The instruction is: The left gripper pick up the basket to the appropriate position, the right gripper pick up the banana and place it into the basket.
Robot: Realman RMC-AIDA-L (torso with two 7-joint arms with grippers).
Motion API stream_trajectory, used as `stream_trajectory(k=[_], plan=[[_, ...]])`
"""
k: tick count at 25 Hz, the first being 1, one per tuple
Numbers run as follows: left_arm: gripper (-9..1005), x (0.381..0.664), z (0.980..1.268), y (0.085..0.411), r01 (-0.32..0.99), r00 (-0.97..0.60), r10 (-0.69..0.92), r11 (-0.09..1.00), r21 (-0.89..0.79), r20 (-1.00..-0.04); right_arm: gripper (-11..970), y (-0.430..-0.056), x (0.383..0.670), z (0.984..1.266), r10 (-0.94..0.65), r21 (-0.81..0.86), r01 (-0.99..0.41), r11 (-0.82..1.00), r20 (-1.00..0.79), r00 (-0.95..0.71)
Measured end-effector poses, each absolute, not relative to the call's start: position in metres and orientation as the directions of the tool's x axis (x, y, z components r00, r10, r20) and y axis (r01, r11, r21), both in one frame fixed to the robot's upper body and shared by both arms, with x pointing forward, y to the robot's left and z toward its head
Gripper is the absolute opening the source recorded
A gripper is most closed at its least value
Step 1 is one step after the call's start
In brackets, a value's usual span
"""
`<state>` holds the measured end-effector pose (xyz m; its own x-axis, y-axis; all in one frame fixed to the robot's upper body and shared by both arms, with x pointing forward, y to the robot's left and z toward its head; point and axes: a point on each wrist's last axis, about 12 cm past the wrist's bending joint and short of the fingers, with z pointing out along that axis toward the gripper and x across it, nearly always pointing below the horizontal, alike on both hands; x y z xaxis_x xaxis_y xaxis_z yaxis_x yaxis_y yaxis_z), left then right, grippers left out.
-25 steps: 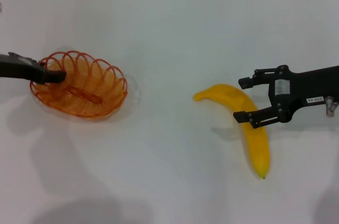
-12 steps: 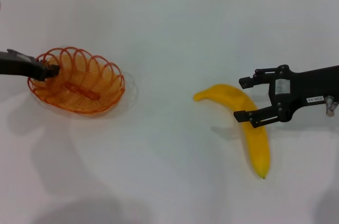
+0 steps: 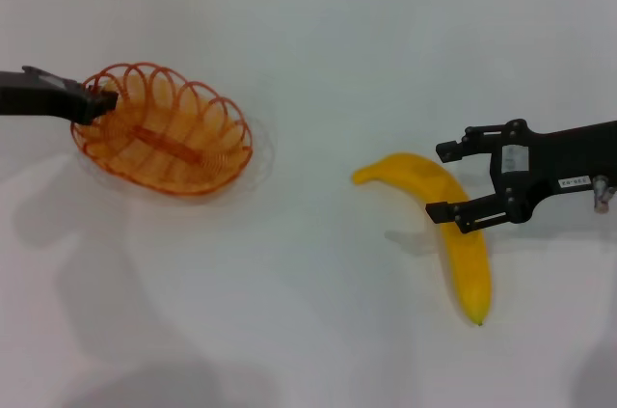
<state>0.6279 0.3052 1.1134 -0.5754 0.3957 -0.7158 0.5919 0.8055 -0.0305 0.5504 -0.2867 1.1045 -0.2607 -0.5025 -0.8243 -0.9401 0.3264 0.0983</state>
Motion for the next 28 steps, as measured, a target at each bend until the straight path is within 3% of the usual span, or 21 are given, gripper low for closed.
stream_trajectory(k=[13,28], plan=[[95,0.628,1.121,0.304,0.596,-0.504,0.285,0.798,-0.09,-0.815,876,-0.286,0.551,1.106,-0.504,0.097,-0.942,0.321,-0.825,-0.256],[93,0.62,1.094,0.286,0.569,-0.501,0.092,0.784,-0.247,-0.86,877,-0.283,0.554,1.108,-0.506,0.09,-0.945,0.315,-0.826,-0.247]])
